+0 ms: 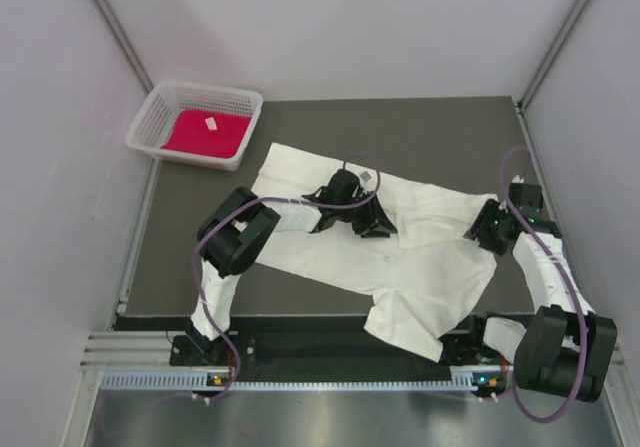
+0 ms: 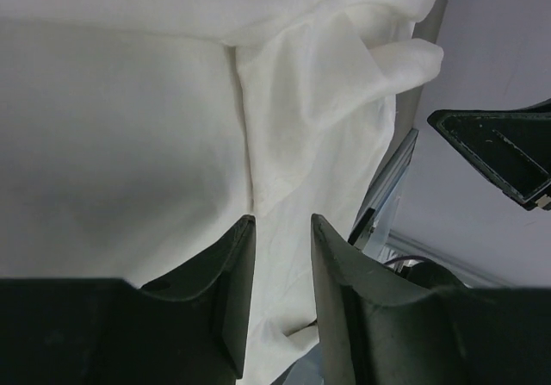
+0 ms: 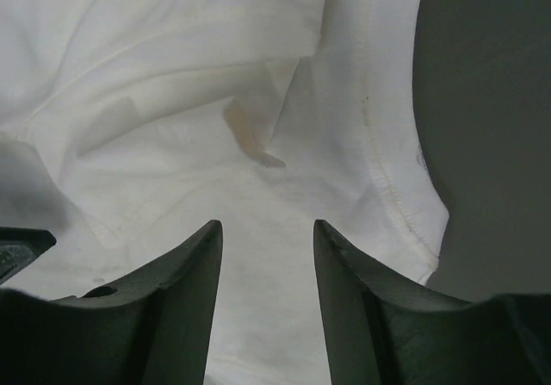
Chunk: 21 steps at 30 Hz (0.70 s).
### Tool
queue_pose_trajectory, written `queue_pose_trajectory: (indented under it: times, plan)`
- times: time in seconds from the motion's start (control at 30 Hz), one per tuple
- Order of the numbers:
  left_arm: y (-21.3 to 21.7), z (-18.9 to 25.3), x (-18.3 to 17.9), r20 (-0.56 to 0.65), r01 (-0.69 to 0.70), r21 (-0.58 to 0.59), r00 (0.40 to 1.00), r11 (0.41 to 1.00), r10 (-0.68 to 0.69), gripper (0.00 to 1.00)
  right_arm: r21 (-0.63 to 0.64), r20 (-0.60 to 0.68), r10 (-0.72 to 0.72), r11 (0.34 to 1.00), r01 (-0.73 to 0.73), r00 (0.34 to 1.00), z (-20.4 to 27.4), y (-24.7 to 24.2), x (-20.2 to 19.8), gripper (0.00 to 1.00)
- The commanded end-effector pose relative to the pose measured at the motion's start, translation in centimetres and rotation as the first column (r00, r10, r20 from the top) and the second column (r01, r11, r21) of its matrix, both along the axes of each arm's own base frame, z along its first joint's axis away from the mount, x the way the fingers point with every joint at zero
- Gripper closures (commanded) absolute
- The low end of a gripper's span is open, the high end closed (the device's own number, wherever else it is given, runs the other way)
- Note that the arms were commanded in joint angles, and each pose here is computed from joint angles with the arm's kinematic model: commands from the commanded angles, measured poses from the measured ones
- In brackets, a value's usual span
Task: Fold and stack the t-shirts
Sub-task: Fold the tshirt
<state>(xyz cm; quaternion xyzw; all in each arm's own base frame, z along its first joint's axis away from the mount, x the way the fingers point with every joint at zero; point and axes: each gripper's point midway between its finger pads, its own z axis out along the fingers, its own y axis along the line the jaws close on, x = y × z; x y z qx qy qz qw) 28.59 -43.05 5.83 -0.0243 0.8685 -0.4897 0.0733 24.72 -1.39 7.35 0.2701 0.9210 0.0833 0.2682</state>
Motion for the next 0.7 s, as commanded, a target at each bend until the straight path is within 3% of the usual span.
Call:
queue_pose_trajectory:
  times: [0.0,0.27,0.47,0.67]
  plan:
    - [-2.5,2.1,1.8,0.062,-0.036,-0.056,0.997,0.998,0.039,0.63,-0.051,0.071,0.037,0.998,-0.033,0.997,1.4,-1.0,1.4,0.52]
    - [-2.7,0.3,0.7,0.053,-0.089,0.065,0.995,0.994,0.086,0.66,-0.02,0.053,0.042,0.999,-0.041,0.998,1.3,-0.6,1.6,0.52]
    - [-3.2,-0.9,-1.1,-0.003,-0.072,0.101,0.997,0.992,0.073,0.64,-0.023,0.041,0.046,0.999,-0.045,0.998,0.5,-0.7,1.6,0.44]
    - [-3.2,-1.8,-1.3,-0.032,-0.062,0.126,0.997,0.99,0.066,0.63,0.007,0.025,0.09,0.996,-0.091,0.996,-0.7,-0.2,2.6,0.43]
